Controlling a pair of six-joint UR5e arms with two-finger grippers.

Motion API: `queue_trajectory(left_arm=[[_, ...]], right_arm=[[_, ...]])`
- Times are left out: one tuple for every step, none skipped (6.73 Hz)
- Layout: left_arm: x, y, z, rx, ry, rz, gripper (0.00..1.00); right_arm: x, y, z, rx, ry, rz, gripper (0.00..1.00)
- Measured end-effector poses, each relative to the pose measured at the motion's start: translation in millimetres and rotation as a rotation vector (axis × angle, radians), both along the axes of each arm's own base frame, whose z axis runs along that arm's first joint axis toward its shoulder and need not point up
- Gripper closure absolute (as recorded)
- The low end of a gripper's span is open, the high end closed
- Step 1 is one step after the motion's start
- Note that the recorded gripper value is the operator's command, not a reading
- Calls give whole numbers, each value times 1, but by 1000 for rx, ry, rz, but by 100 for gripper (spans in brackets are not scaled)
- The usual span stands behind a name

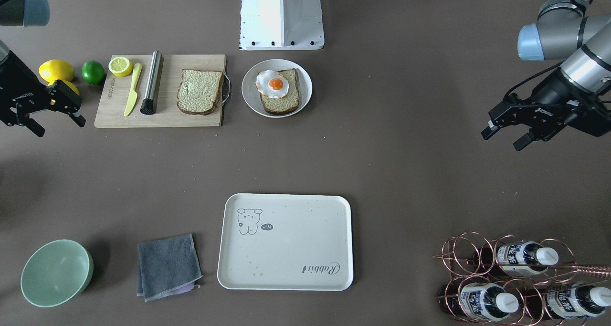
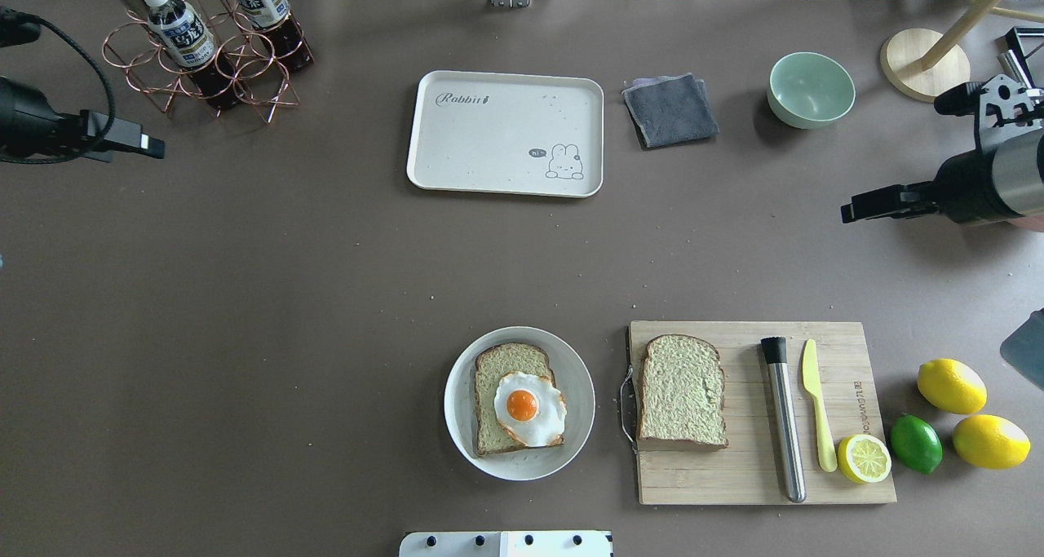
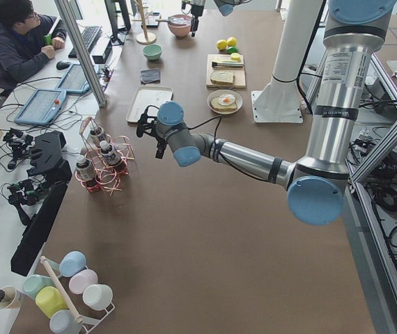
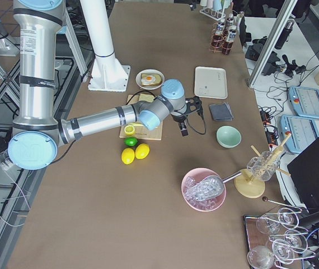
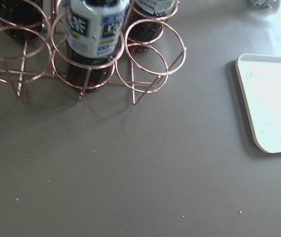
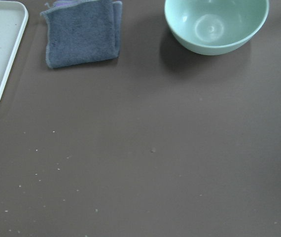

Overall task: Make sandwich and place on tray
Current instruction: 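Move the right gripper over the board's bread while the left arm nears the tray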

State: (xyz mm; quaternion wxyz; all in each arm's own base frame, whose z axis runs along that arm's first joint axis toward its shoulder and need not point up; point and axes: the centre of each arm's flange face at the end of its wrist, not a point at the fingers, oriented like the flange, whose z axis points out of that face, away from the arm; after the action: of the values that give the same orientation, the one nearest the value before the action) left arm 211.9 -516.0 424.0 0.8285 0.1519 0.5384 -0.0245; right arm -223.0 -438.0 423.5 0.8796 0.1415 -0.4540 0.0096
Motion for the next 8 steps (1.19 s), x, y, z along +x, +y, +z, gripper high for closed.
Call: queue_trajectory(left_arm=[[44,11,-25,-39,28,-25,2],[93,23,-53,-67,62,-37,2],[133,37,-73,-76,79,-46,2],[156,44,-88,-84,87,-60,2],[167,46,-100,-92,94,-72,2],[171,47,-106,-93,98,-79,2],[171,47,-109,-90,101,-81,2],[171,47,-114,-87,107,-82,2]], right_arm=[[-40,22,-21,-32,-22,23,4],[-77,50,-36,-65,-34,48,5],[-103,76,-46,-99,-42,77,6],[-123,99,-49,-130,-53,100,11],[-136,120,-47,-159,-73,113,17],[-142,141,-39,-180,-101,124,32],[-146,163,-30,-201,-132,137,43],[-155,181,-26,-213,-148,155,43]])
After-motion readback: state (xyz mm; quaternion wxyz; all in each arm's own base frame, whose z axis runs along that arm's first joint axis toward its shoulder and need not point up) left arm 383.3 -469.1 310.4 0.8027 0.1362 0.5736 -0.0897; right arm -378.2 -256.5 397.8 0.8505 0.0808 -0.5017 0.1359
